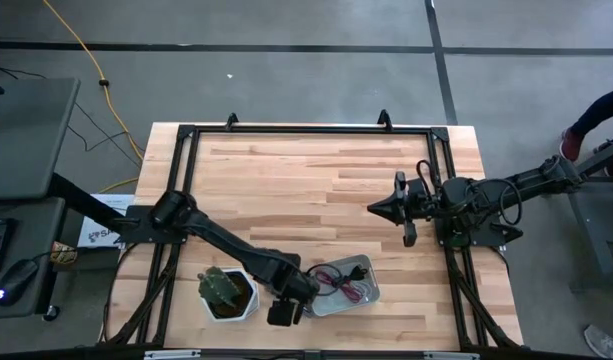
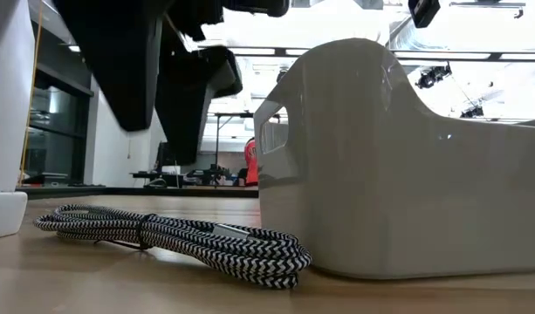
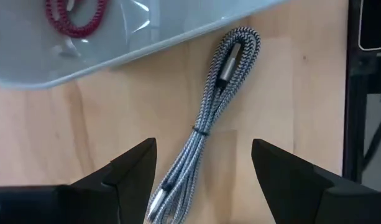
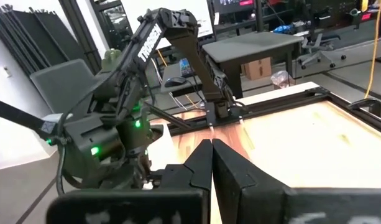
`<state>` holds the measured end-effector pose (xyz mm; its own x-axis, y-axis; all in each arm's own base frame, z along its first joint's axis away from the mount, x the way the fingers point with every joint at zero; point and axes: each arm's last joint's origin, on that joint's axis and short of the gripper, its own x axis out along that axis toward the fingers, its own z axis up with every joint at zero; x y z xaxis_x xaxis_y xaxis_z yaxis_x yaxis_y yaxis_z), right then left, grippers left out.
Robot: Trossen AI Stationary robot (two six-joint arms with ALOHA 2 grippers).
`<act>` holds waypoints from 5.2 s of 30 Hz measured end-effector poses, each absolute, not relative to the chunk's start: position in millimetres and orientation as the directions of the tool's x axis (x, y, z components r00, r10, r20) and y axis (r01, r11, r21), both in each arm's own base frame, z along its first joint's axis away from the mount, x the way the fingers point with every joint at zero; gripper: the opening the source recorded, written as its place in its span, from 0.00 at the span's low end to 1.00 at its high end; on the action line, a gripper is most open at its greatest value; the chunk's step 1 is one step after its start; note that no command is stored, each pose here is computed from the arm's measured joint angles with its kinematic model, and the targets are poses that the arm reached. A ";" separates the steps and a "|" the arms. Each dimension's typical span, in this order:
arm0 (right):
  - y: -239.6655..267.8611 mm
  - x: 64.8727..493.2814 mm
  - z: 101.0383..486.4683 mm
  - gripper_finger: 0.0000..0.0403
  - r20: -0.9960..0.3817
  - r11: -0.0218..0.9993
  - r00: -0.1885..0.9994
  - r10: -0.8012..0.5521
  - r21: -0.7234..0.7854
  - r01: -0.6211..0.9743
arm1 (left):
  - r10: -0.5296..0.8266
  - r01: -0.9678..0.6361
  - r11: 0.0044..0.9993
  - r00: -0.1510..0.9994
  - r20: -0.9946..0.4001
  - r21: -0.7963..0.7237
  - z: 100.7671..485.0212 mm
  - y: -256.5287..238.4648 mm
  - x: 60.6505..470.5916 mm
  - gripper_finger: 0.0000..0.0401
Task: Pick and place USB-C Cables
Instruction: Put the black and white charger cable into the gray bin
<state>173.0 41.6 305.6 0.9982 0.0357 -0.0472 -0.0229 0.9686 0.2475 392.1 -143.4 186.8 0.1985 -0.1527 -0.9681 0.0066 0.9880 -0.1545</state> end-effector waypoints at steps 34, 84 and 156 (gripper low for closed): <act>41.9 173.0 304.8 0.00 -0.056 0.962 0.997 0.046 0.271 -0.030 | 0.018 0.085 0.996 0.173 -0.985 0.033 136.3 -170.0 390.5 0.43; 41.7 173.0 304.7 0.00 -0.056 0.965 0.998 0.041 0.263 -0.025 | -0.136 0.472 0.877 0.068 -0.988 -0.088 186.2 -165.9 402.7 0.00; 44.6 172.3 320.7 0.00 0.107 0.924 0.985 0.132 0.346 -0.162 | 0.110 -0.088 0.954 0.992 0.062 -0.286 343.8 -81.6 362.7 0.00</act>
